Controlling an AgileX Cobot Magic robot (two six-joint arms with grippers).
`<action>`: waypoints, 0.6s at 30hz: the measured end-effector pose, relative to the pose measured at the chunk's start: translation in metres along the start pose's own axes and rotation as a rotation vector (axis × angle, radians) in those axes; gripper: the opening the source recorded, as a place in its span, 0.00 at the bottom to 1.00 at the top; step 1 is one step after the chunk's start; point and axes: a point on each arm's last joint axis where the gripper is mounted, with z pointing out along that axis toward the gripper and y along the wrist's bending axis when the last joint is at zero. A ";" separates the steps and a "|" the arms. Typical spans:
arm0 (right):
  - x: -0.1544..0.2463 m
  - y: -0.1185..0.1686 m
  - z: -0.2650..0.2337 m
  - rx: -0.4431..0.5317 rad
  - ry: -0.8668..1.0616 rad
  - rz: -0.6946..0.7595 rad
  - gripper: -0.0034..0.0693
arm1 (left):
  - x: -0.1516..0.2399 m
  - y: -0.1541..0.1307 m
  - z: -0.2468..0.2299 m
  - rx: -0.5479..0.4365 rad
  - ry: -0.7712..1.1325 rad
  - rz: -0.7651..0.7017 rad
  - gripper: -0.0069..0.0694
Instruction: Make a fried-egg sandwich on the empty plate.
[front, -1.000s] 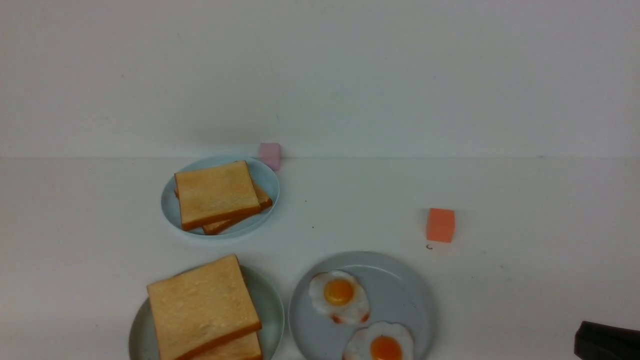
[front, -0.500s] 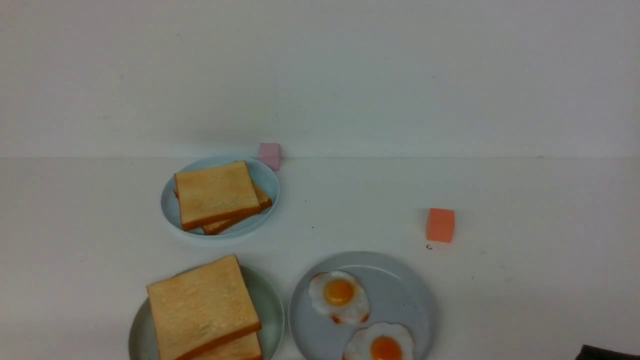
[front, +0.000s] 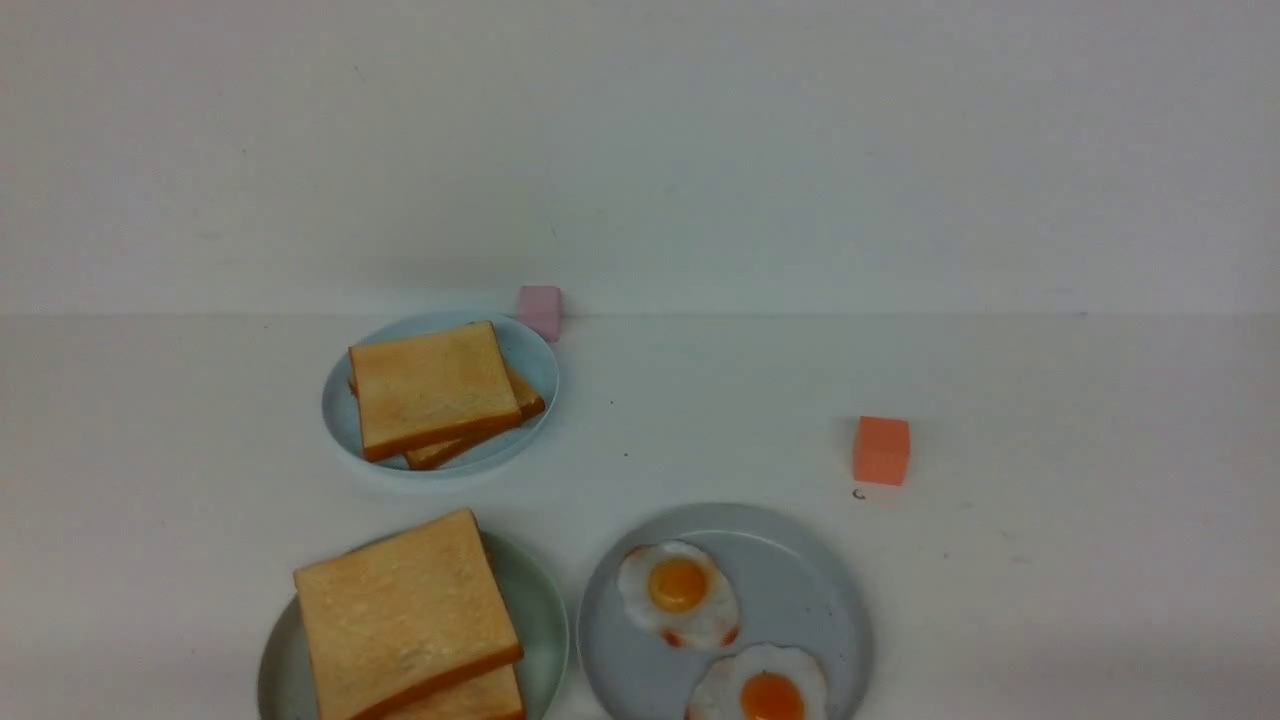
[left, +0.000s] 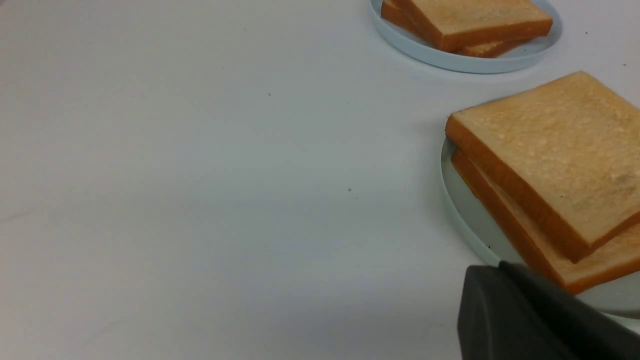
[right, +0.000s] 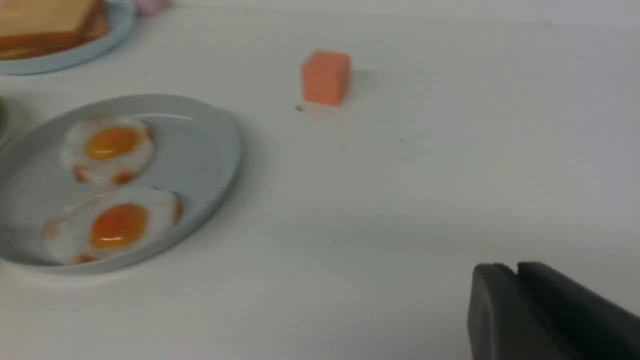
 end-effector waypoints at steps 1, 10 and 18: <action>0.000 -0.001 0.000 0.019 -0.008 0.025 0.16 | 0.000 0.000 0.000 0.000 0.000 0.000 0.12; 0.000 -0.004 0.001 0.072 -0.025 0.068 0.18 | 0.000 0.000 0.000 0.000 -0.001 0.002 0.13; -0.001 -0.004 0.001 0.072 -0.026 0.068 0.19 | 0.000 0.000 0.000 0.000 -0.001 0.002 0.13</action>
